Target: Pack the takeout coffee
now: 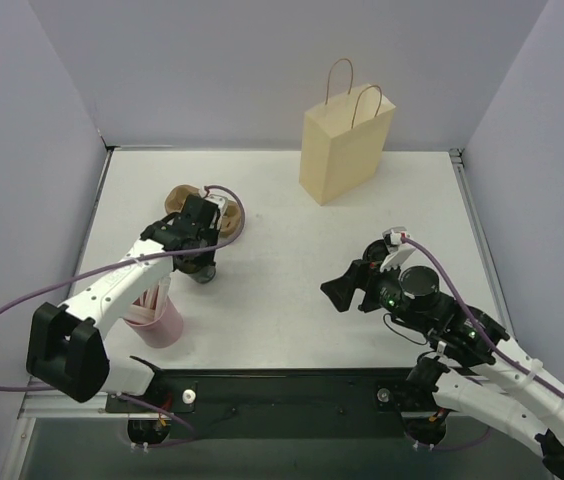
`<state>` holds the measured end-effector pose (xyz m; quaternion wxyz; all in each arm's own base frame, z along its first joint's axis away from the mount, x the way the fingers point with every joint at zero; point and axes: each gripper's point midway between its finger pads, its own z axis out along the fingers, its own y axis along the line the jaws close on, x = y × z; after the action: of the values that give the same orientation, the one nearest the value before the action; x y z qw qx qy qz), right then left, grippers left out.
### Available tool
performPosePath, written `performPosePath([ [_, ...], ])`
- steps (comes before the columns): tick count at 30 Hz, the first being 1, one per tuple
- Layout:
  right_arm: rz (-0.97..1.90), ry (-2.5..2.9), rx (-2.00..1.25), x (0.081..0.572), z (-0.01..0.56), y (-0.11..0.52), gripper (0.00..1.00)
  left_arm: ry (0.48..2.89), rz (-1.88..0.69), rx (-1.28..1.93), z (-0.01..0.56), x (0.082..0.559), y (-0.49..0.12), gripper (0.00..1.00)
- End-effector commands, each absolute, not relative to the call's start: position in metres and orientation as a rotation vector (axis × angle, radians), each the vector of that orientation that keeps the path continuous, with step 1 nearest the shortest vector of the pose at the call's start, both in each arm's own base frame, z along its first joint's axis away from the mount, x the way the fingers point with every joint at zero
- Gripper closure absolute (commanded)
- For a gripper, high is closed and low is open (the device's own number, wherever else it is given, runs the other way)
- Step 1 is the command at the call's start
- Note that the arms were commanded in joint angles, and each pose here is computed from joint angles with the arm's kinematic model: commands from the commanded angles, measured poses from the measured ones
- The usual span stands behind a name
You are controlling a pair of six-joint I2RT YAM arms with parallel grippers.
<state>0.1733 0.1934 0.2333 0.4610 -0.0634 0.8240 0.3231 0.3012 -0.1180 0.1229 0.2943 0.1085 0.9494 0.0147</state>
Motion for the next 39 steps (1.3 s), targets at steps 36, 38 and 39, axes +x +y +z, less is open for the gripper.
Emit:
performPosePath([
  [36,1.43,2.112,0.18,0.27,0.181,0.414,0.67,2.273,-0.703,0.402,0.172,0.247,-0.195,1.0],
  [38,1.432,2.118,0.179,0.269,0.18,0.416,0.69,2.273,-0.699,0.401,0.172,0.248,-0.194,1.0],
  [39,1.428,2.124,0.183,0.27,0.177,0.417,0.7,2.276,-0.698,0.398,0.171,0.248,-0.194,1.0],
])
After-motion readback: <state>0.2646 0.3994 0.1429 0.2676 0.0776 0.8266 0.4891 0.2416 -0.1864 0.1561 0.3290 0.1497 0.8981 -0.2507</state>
